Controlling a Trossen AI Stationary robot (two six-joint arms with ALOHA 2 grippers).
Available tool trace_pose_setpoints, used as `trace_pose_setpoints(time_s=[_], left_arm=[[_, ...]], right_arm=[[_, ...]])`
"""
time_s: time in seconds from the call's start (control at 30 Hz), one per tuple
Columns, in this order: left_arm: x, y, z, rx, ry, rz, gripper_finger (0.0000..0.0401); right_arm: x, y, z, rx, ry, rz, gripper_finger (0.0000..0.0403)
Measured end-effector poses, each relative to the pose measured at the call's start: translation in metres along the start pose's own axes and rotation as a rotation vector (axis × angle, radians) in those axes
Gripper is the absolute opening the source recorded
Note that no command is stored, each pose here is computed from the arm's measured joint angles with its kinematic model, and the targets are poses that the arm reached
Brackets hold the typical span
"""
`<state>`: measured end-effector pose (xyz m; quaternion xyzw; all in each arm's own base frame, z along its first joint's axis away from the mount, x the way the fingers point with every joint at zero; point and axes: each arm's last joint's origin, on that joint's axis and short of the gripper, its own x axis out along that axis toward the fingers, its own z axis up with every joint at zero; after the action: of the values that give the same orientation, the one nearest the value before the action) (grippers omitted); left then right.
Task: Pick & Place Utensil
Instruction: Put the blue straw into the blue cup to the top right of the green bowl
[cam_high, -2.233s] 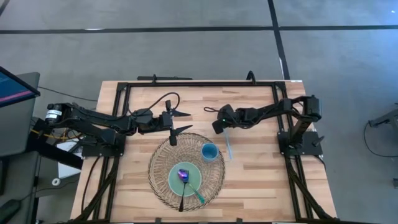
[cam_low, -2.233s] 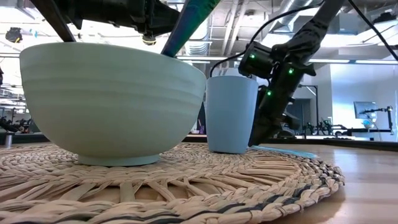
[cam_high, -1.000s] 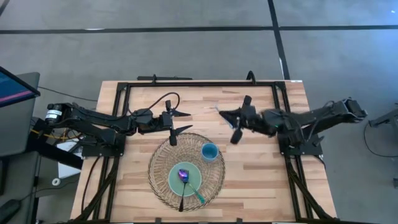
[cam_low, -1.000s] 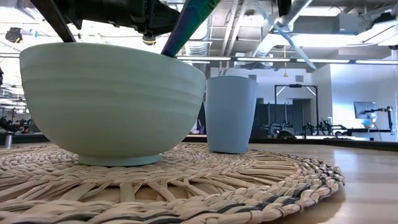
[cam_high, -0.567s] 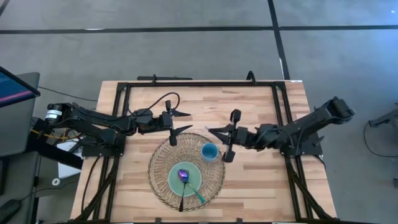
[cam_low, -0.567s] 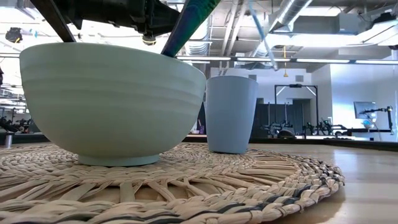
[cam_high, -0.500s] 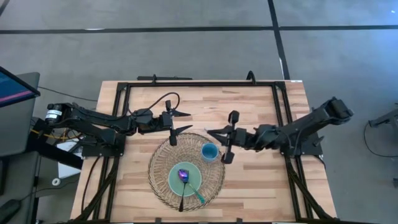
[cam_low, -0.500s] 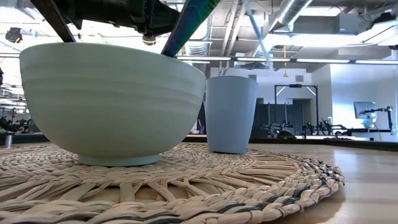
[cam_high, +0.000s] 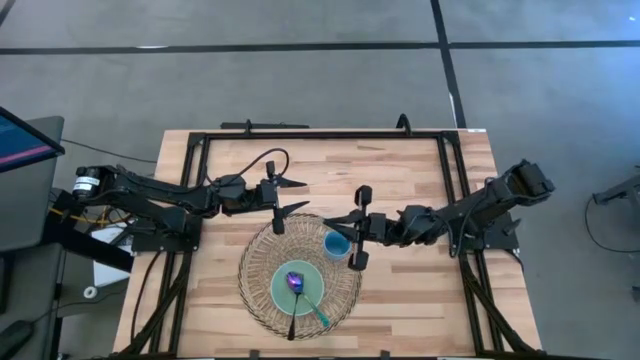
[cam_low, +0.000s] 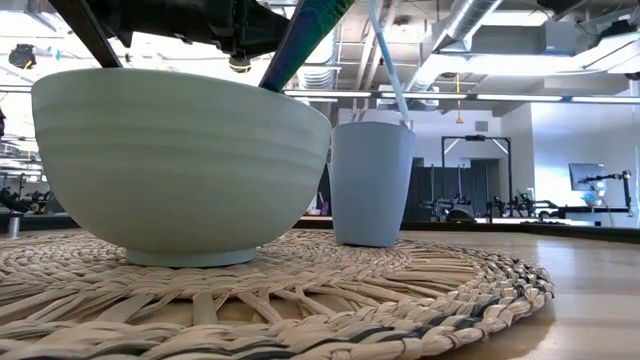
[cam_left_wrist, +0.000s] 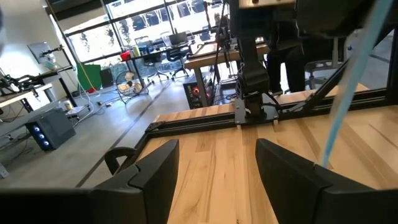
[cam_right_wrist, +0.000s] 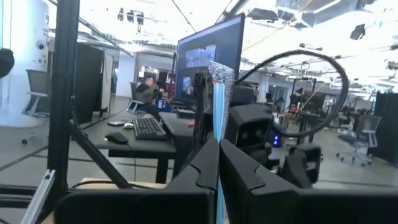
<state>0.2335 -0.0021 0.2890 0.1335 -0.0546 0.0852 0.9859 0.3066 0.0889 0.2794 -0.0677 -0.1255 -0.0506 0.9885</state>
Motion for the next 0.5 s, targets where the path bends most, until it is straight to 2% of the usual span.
trace_pose_setpoints(time_s=[0.17, 0.5], left_arm=[[0.0, 0.0, 0.0, 0.0, 0.0, 0.0, 0.0214], [0.0, 0.0, 0.0, 0.0, 0.0, 0.0, 0.0214]], right_arm=[[0.005, 0.001, -0.012, 0.042, 0.01, -0.01, 0.0002], [0.012, 0.002, -0.037, 0.033, 0.029, -0.027, 0.0002]])
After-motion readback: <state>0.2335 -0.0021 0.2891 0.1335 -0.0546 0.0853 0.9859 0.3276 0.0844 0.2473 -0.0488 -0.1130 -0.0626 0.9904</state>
